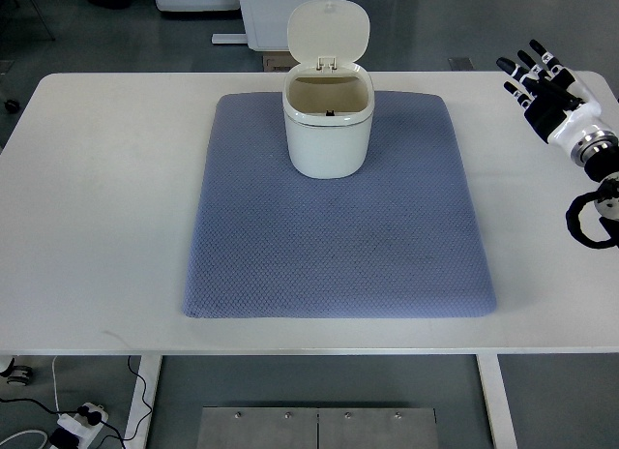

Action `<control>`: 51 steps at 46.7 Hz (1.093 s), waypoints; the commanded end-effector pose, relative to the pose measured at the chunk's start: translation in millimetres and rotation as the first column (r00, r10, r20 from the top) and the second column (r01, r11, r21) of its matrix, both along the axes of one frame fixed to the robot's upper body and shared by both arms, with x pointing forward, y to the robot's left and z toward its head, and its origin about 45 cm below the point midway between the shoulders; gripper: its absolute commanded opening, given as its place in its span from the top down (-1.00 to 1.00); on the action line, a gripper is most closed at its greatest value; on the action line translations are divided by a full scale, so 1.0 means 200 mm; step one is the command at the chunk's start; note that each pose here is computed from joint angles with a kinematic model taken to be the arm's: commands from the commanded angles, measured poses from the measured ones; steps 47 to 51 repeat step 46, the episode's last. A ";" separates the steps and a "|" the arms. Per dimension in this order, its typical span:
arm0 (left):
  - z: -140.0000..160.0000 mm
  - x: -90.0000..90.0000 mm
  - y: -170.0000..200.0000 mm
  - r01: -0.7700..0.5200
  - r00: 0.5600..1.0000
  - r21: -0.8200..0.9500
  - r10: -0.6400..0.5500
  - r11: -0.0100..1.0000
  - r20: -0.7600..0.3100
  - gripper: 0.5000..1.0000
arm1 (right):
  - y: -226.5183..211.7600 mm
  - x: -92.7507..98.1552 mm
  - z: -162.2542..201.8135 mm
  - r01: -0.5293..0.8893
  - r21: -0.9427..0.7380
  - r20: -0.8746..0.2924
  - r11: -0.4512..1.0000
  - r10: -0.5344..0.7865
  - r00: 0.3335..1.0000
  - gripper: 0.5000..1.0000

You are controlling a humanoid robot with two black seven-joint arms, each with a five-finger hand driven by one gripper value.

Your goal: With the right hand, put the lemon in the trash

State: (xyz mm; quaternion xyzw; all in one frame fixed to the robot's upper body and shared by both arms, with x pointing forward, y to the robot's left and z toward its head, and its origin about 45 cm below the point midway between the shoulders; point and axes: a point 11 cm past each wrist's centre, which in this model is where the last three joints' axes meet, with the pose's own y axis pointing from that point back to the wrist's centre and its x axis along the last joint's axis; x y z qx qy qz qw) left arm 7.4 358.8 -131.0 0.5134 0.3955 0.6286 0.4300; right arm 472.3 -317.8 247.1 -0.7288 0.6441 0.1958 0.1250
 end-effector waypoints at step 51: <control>0.00 0.00 0.00 0.000 1.000 0.000 0.000 1.000 0.001 -1.00 | 0.13 -0.21 -0.37 0.109 0.122 0.011 0.986 -0.111 0.994 -1.00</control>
